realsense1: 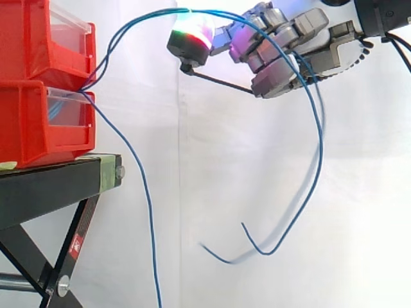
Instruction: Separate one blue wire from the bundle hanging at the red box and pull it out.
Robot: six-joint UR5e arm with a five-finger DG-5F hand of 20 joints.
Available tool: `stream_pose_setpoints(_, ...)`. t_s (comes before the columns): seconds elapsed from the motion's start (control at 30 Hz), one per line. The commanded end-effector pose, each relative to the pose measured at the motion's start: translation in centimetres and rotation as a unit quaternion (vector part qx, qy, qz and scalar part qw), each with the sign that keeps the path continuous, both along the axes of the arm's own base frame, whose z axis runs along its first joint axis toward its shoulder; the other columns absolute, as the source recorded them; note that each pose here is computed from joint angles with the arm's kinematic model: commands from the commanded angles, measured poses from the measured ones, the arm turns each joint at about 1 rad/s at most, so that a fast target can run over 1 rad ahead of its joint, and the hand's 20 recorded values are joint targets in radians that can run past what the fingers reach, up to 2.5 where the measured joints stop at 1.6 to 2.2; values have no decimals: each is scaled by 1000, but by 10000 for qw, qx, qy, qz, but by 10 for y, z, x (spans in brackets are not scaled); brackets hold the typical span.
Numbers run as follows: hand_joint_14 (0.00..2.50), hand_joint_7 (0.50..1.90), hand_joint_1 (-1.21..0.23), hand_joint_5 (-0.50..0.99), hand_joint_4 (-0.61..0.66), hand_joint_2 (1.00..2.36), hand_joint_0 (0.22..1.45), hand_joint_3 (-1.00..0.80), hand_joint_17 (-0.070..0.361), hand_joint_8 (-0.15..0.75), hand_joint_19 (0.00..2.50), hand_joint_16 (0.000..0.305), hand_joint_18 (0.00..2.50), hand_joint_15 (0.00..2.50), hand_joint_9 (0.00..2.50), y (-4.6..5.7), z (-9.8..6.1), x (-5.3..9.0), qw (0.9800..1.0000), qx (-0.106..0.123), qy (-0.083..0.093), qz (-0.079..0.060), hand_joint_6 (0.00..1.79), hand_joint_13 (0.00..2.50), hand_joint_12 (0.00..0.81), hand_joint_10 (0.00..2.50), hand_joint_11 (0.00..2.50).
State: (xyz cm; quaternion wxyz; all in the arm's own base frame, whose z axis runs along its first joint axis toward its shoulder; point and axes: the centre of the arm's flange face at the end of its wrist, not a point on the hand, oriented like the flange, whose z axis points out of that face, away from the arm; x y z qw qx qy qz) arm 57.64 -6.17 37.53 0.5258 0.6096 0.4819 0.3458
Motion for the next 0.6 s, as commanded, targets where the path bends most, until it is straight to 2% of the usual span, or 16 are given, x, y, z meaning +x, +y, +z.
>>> stream_pose_setpoints(0.0, 2500, 1272, -904, -229, 112, 1025, 811, -269, 77, 278, 1512, 34, 1172, 642, 859, 0, 1, 0, 10000, 1, -6, 2, 936, 1295, 322, 2500, 2046)
stream_pose_setpoints(0.2, 2500, 1261, -899, -227, 106, 1018, 820, -342, 74, 289, 1531, 33, 1164, 639, 853, 0, 0, 0, 10000, 1, -6, 2, 937, 1292, 319, 2500, 1926)
stream_pose_setpoints(0.3, 2500, 1293, -903, -224, 105, 1019, 820, -334, 75, 277, 1538, 33, 1162, 662, 846, 0, 1, 0, 10000, 3, -14, 2, 933, 1289, 319, 2500, 2066)
stream_pose_setpoints(0.37, 2500, 1322, -890, -225, 119, 1025, 829, -274, 75, 249, 1588, 33, 1129, 638, 728, 0, 1, 0, 10000, 3, -14, 2, 933, 1261, 324, 2500, 2142)
stream_pose_setpoints(0.57, 2500, 1308, -887, -226, 135, 1027, 812, -250, 73, 273, 1603, 33, 1147, 602, 736, 0, 0, 0, 10000, 1, -6, 2, 937, 1254, 317, 2500, 1997)
